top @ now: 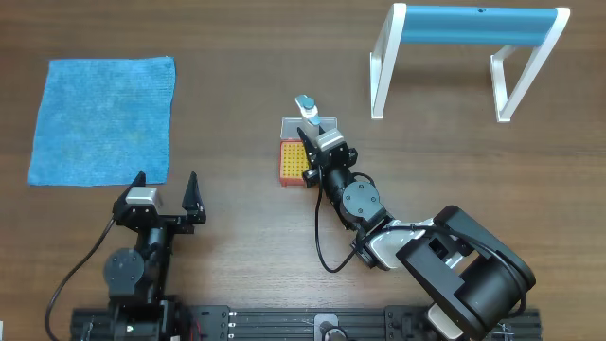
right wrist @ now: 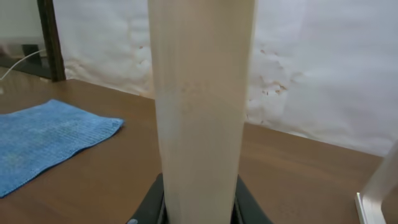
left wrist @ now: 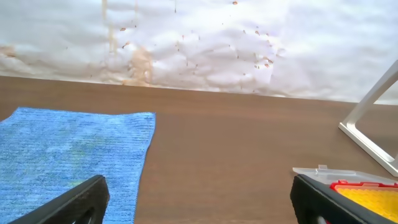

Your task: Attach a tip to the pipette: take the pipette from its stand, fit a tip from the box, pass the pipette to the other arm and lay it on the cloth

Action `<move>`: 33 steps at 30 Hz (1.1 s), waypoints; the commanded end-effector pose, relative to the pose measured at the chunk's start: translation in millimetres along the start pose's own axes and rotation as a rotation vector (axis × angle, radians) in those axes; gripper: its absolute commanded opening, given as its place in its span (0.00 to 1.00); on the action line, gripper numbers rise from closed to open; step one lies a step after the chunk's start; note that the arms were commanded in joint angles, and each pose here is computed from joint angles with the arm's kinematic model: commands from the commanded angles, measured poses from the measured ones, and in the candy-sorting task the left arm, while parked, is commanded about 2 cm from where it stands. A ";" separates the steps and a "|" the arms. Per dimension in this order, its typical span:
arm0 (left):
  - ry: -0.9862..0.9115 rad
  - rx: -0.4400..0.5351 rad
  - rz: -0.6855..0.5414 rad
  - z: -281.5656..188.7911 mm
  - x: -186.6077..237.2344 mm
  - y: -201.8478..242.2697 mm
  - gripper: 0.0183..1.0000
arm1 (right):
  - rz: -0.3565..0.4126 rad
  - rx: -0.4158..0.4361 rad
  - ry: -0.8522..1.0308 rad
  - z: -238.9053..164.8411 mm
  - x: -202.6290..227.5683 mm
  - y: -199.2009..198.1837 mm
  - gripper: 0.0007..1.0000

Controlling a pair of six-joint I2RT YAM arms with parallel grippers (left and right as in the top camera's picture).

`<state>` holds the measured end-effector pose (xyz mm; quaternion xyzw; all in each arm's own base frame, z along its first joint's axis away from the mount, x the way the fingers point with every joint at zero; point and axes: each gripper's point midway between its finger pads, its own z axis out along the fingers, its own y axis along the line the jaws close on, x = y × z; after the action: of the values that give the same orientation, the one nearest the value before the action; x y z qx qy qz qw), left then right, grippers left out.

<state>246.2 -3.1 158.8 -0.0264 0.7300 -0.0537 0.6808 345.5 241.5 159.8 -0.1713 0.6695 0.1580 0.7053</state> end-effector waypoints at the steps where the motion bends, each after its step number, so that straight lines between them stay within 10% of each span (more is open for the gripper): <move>1: 0.003 0.014 0.012 -0.3 1.0 -2.0 0.94 | 0.012 -0.039 -0.020 4.5 -6.1 9.2 0.07; 33: 0.002 0.014 0.012 -0.3 0.9 -2.0 0.94 | 0.036 -0.028 0.189 1.6 49.6 5.3 0.07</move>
<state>246.2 -3.1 158.8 -0.0264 0.7300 -0.0537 0.6808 351.0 250.6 147.6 -0.1792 0.6959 0.1671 0.6751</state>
